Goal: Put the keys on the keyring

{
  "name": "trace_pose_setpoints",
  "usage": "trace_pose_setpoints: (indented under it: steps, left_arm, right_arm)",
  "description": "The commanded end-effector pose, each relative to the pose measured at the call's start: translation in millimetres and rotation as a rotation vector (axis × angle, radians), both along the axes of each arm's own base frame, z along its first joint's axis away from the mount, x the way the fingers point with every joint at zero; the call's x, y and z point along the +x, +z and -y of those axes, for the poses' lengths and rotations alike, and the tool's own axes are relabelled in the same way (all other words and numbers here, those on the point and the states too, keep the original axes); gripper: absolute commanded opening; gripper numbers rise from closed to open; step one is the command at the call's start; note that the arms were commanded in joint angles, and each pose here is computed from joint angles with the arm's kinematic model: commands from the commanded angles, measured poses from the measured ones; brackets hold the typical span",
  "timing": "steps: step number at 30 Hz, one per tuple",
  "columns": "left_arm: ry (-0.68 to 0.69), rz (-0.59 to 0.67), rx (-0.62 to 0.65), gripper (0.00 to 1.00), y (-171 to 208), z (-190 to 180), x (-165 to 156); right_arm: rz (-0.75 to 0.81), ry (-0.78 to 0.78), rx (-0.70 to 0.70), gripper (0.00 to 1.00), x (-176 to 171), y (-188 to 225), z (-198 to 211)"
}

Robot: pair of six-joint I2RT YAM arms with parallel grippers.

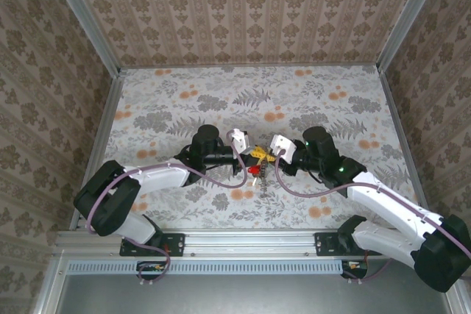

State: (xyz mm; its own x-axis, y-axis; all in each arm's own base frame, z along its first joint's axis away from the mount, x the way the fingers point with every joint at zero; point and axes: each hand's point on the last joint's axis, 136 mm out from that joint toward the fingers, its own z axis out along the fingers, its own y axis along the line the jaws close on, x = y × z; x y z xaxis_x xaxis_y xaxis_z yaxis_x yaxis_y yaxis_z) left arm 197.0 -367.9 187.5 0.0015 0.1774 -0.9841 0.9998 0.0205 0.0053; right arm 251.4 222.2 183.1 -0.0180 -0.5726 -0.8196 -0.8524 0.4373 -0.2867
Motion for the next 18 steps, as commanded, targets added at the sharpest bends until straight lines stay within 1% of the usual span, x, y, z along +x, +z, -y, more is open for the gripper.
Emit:
trace_pose_setpoints:
  steps: [1,11,18]
  left_arm:
    - [-0.048,0.068,-0.061,0.00,24.1,4.5,-6.1]
    - [-0.049,0.067,-0.065,0.00,25.0,3.8,-6.8]
    - [-0.028,0.069,-0.051,0.00,21.9,2.6,-3.6]
  right_arm:
    - [-0.002,0.003,-0.003,0.22,2.9,0.5,1.5]
    - [-0.018,0.015,-0.018,0.15,2.6,-4.7,3.5]
    - [-0.016,0.026,-0.024,0.02,2.0,-0.1,3.7]
